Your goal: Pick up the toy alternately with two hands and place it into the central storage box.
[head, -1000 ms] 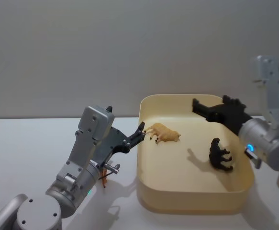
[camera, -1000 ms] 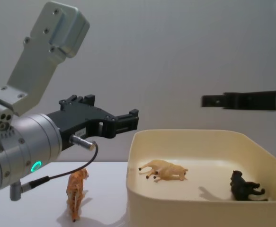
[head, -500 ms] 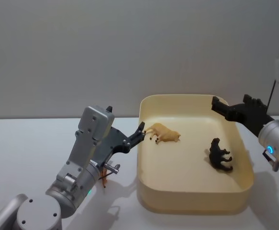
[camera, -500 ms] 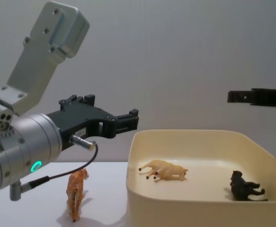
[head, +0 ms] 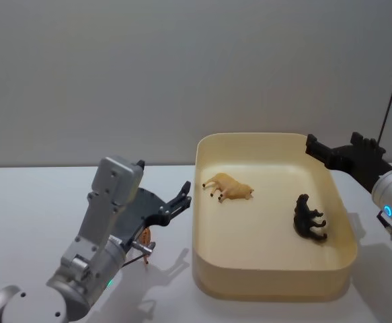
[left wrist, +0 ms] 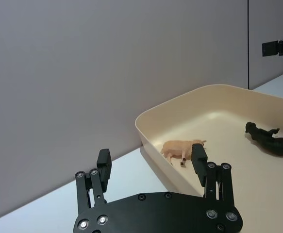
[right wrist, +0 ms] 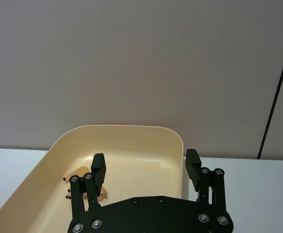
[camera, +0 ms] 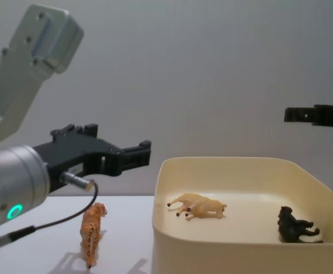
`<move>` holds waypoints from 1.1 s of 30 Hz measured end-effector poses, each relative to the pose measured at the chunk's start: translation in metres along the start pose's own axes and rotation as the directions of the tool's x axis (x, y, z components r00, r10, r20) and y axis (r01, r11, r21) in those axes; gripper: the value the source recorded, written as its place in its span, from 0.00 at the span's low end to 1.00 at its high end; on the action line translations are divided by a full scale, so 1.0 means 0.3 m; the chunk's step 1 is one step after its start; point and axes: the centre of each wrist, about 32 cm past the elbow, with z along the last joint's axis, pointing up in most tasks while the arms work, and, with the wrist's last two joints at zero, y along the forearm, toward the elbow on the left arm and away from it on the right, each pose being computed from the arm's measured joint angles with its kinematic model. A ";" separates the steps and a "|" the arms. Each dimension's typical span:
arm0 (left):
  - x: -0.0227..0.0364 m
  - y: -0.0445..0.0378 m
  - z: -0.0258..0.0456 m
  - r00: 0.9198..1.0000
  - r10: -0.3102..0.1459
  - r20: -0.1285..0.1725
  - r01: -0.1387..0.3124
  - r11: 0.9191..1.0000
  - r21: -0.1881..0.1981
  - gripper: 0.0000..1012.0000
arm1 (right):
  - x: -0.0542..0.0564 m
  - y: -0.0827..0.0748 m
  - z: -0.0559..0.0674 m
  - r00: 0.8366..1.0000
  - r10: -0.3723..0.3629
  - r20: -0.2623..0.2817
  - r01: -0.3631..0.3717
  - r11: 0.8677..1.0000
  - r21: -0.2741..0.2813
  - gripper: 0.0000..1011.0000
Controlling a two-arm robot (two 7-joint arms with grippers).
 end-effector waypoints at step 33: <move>0.083 0.016 -0.093 0.968 0.018 -0.248 0.046 0.967 0.250 0.99 | 0.008 -0.008 0.001 1.000 -0.008 -0.002 0.008 1.000 0.004 0.99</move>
